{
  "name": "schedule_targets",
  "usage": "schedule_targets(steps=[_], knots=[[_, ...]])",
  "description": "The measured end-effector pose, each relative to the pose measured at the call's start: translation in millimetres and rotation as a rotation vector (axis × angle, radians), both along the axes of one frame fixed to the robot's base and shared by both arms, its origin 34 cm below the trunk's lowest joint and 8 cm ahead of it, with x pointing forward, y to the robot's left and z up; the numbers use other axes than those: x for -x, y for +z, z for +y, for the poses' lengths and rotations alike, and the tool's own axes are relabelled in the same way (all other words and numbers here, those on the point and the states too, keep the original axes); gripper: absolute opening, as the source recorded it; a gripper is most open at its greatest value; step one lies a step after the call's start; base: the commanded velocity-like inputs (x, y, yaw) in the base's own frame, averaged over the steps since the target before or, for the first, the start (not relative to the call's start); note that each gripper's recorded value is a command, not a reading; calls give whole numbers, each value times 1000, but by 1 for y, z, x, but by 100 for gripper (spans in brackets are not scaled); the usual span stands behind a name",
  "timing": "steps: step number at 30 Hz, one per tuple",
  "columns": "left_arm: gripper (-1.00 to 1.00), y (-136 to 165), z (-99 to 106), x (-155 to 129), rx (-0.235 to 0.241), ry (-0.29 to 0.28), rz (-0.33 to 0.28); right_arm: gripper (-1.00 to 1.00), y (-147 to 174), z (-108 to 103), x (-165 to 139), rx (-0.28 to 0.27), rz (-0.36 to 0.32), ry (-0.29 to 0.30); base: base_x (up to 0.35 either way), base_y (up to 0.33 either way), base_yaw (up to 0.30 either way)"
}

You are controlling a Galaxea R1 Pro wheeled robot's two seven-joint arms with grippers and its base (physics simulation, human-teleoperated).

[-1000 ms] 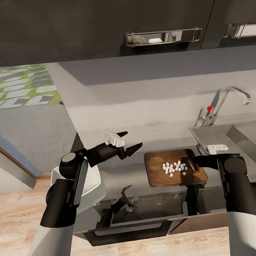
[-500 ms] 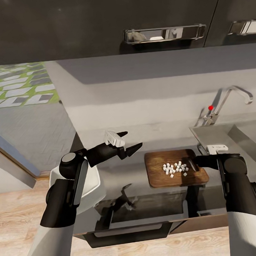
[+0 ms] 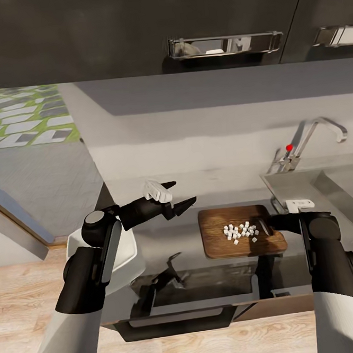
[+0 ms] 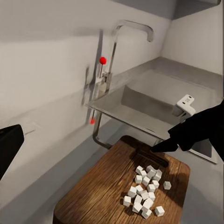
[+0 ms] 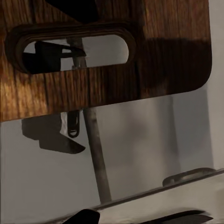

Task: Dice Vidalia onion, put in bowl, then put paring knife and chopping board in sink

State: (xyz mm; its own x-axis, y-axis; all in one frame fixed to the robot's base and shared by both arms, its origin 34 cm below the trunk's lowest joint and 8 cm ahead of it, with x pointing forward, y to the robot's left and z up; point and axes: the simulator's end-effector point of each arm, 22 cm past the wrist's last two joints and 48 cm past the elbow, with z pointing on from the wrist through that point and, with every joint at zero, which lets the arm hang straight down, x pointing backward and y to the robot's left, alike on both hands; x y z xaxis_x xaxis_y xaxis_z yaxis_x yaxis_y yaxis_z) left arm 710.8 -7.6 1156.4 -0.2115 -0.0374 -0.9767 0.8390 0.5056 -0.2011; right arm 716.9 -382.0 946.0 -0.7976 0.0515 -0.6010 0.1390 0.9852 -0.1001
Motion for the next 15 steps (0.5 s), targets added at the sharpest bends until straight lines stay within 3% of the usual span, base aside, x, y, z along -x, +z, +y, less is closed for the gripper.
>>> schedule_targets(steps=[15], knots=[[100, -5, 0, -1, 0, 0, 7, 100, -5, 0, 0, 0, 8, 0, 0, 0, -25]])
